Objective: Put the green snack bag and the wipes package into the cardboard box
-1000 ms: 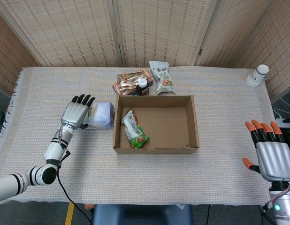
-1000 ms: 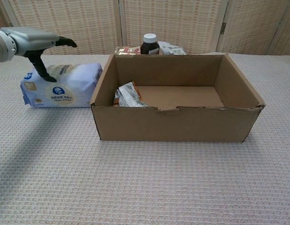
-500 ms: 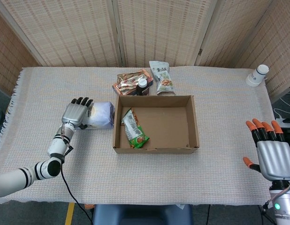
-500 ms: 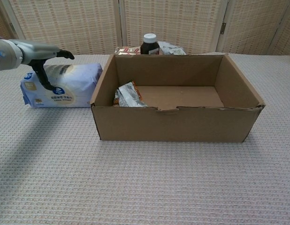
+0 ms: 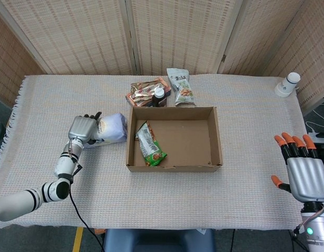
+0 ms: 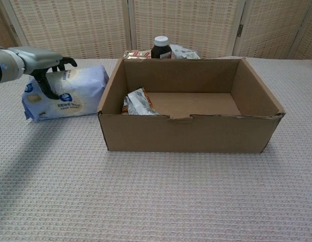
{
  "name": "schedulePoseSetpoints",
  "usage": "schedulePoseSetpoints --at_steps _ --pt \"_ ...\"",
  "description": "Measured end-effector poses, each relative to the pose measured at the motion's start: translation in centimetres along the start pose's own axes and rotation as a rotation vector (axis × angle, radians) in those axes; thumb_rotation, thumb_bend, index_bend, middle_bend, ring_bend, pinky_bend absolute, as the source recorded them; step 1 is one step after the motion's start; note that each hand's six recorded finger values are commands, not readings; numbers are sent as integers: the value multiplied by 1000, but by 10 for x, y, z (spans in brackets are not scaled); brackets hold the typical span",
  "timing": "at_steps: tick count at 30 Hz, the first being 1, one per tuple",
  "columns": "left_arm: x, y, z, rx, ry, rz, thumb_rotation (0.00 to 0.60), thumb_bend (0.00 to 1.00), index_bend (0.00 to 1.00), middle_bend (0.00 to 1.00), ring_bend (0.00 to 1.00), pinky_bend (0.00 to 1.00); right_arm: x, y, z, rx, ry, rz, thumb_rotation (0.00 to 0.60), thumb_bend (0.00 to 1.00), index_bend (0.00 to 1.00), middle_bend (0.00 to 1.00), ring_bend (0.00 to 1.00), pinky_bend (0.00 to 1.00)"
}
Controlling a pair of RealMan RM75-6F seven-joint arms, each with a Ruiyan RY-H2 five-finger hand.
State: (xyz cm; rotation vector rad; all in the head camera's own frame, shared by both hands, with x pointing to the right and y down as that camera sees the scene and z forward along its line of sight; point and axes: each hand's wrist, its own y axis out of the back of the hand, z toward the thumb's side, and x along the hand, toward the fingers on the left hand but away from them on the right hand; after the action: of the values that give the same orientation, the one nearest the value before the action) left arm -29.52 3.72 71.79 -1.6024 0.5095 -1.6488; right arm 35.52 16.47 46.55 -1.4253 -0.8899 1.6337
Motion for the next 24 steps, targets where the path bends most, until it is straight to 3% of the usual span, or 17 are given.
schedulePoseSetpoints --at_steps 4,10,16,24 --pt "0 -4 1 6 -5 -1 600 311 450 633 555 701 0 1 0 -4 3 -6 600 141 138 77 0 15" --pt "-3 6 -1 50 -18 55 600 357 632 787 686 789 0 2 0 -5 1 -6 600 141 139 77 0 15" --pt "-9 34 -4 98 -35 122 600 400 721 876 763 844 0 0 0 -5 2 -1 600 141 139 77 0 15" --pt "-21 92 -4 224 -52 230 600 428 762 912 795 862 2 3 1 -12 13 -15 600 141 139 77 0 15"
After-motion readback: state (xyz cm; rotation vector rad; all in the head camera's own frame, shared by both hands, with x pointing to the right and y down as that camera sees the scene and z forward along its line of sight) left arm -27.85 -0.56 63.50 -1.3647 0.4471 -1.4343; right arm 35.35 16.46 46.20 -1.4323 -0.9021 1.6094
